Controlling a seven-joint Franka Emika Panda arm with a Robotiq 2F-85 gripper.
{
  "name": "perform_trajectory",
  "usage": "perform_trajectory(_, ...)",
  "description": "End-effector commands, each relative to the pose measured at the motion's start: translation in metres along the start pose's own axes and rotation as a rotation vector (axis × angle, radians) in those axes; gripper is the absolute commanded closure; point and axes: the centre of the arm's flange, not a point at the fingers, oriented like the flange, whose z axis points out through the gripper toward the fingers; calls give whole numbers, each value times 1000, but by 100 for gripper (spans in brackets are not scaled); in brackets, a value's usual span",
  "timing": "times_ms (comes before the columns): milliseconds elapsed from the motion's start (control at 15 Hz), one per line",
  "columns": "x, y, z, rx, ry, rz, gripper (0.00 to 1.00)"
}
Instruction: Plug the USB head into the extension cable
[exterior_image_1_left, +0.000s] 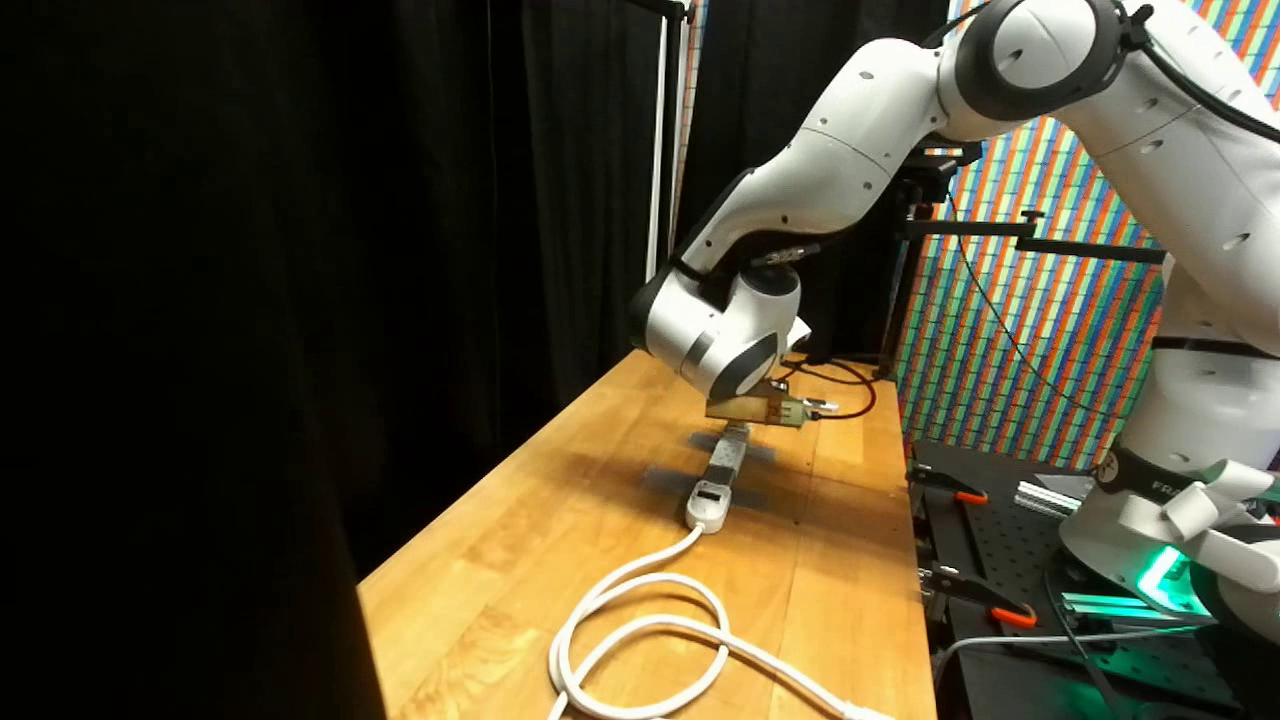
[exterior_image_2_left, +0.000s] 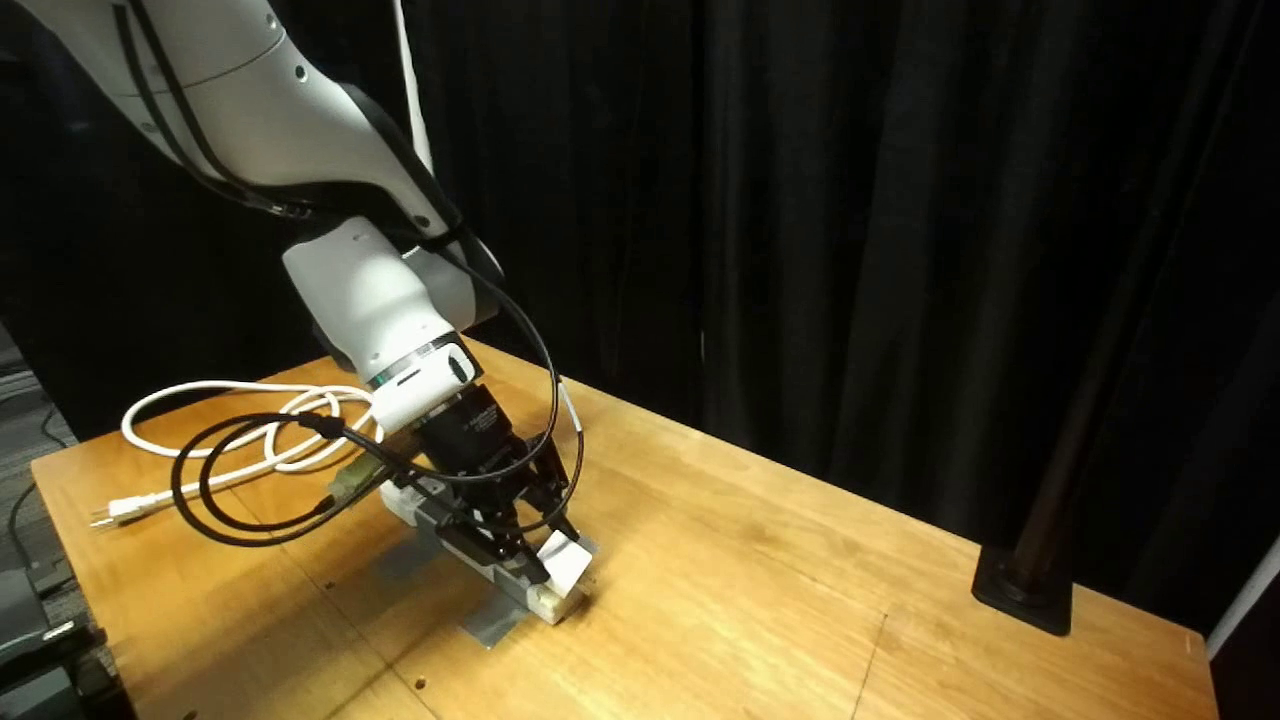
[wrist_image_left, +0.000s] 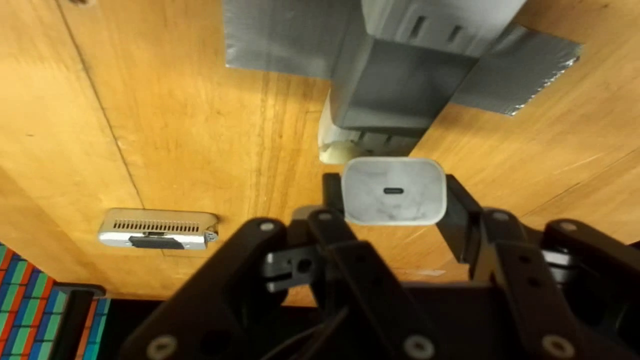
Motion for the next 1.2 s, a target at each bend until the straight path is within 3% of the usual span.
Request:
perform_trajectory(0, 36, -1, -30, 25, -179, -71, 77)
perform_trajectory(533, 63, 2, -73, 88, -546, -220, 77)
perform_trajectory(867, 76, 1, -79, 117, -762, -288, 77)
perform_trajectory(1133, 73, -5, -59, 43, -797, -272, 77)
